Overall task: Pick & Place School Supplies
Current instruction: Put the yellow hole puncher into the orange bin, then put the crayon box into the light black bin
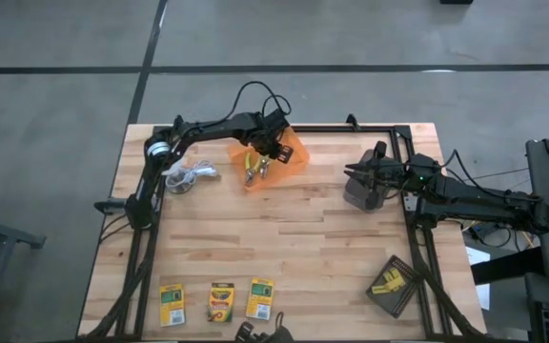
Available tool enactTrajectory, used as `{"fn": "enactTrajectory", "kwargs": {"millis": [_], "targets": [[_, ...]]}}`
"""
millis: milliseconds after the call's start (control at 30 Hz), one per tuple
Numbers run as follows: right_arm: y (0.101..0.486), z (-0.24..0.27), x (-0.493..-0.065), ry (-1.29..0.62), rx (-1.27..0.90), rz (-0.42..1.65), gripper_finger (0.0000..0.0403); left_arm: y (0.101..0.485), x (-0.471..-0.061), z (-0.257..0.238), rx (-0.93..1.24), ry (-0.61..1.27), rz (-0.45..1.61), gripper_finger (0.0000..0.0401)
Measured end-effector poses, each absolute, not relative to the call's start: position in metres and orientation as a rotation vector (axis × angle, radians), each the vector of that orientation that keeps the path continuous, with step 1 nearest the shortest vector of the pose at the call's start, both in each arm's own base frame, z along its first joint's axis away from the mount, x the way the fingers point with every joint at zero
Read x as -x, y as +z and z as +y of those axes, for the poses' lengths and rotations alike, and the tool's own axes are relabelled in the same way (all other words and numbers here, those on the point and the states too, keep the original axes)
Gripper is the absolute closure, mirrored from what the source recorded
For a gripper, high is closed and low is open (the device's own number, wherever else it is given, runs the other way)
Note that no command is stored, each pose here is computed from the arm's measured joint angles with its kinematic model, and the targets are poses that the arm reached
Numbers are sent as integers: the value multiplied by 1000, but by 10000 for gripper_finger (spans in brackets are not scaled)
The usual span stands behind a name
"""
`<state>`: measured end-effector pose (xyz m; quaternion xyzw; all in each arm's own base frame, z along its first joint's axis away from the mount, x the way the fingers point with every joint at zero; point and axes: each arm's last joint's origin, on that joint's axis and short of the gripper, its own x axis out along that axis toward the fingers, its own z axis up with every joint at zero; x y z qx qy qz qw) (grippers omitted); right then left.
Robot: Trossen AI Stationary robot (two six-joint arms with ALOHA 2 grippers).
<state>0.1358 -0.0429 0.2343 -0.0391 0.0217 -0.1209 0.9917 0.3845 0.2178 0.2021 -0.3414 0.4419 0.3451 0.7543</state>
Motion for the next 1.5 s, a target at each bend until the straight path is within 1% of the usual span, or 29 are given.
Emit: {"fn": "enactTrajectory", "kwargs": {"millis": [200, 300, 567, 733, 833, 933, 1100, 1300, 1500], "targets": [[234, -43, -136, -242, 79, 44, 335, 202, -385, 217, 739, 742, 969, 321], [234, -43, -136, -242, 79, 44, 335, 202, -385, 217, 751, 725, 970, 314], [234, -43, -136, -242, 79, 44, 335, 202, -385, 217, 753, 724, 963, 255], [234, -43, -136, -242, 79, 44, 335, 203, -386, 216, 764, 703, 961, 228], [234, -43, -136, -243, 79, 44, 335, 213, -386, 212, 745, 681, 936, 217], [234, -43, -136, -242, 79, 43, 335, 235, -387, 204, 697, 661, 870, 213], [234, -43, -136, -243, 79, 43, 335, 266, -393, 167, 532, 684, 806, 213], [234, -43, -136, -242, 79, 43, 335, 295, -403, 93, 273, 675, 756, 213], [234, -43, -136, -242, 79, 43, 335, 317, -401, 15, 186, 605, 681, 213]]}}
